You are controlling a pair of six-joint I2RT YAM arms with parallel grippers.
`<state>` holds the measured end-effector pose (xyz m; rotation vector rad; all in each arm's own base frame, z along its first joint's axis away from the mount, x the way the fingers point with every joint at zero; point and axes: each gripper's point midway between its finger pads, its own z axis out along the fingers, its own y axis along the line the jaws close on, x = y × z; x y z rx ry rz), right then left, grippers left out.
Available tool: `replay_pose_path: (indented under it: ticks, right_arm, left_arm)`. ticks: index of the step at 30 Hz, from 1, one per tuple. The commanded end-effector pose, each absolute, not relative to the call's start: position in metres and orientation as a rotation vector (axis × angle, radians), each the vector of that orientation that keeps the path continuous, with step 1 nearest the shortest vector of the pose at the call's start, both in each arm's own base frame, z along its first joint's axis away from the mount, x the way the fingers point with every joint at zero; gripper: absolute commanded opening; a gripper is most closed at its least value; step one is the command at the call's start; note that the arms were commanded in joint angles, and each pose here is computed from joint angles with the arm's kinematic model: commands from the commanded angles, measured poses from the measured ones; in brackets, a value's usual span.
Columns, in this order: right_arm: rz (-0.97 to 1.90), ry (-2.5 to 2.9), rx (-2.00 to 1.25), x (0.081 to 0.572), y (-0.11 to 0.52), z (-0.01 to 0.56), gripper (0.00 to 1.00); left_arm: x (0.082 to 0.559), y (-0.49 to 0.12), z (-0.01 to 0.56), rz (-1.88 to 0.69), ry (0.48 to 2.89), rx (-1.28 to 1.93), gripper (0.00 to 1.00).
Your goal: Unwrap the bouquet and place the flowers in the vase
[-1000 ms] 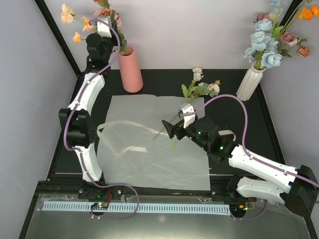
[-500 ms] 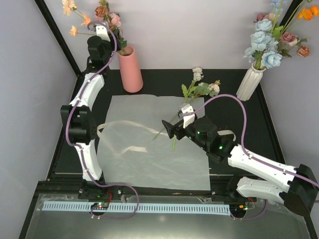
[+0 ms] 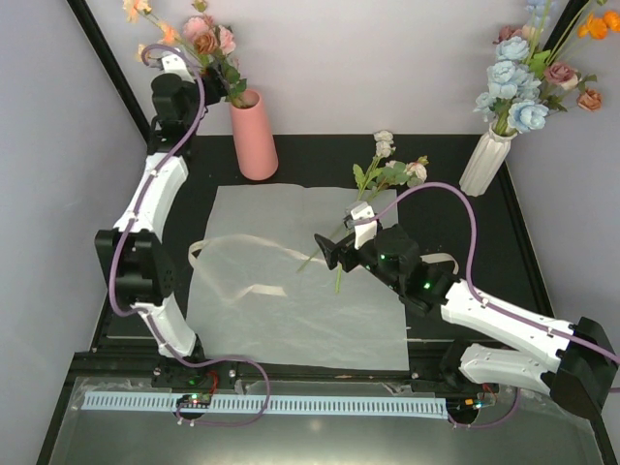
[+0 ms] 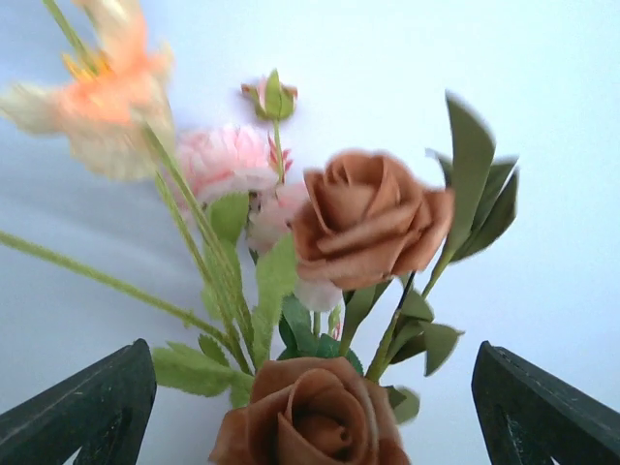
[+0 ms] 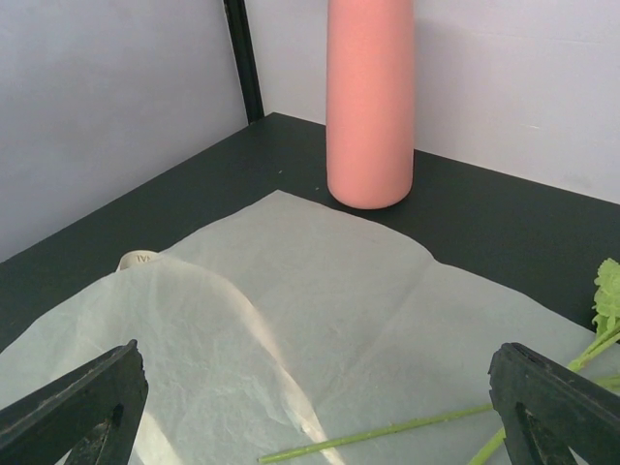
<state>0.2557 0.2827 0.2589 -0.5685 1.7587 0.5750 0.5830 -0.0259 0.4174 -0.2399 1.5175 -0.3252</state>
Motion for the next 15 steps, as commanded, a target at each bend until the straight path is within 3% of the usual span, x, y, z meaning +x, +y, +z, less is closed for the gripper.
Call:
replay_pose_path:
  ticks: [1,5,9,15]
  right_arm:
    - [0.576,1.749,-0.529,0.259,0.281,0.273,0.97]
    - [0.556,1.760,-0.500,0.263,0.277,0.275,0.97]
    - [0.522,1.793,-0.456,0.269,0.272,0.272,0.97]
    - [0.487,1.860,-0.360,0.281,0.265,0.264,0.96]
  left_arm:
    - [0.548,-0.006,0.453,-0.343,1.440,-0.339,0.92]
    - [0.515,0.004,0.456,-0.359,1.434,-0.403,0.99]
    - [0.479,0.004,0.451,-0.348,1.466,-0.387,0.99]
    - [0.418,-0.002,0.403,-0.316,1.595,-0.308,0.99]
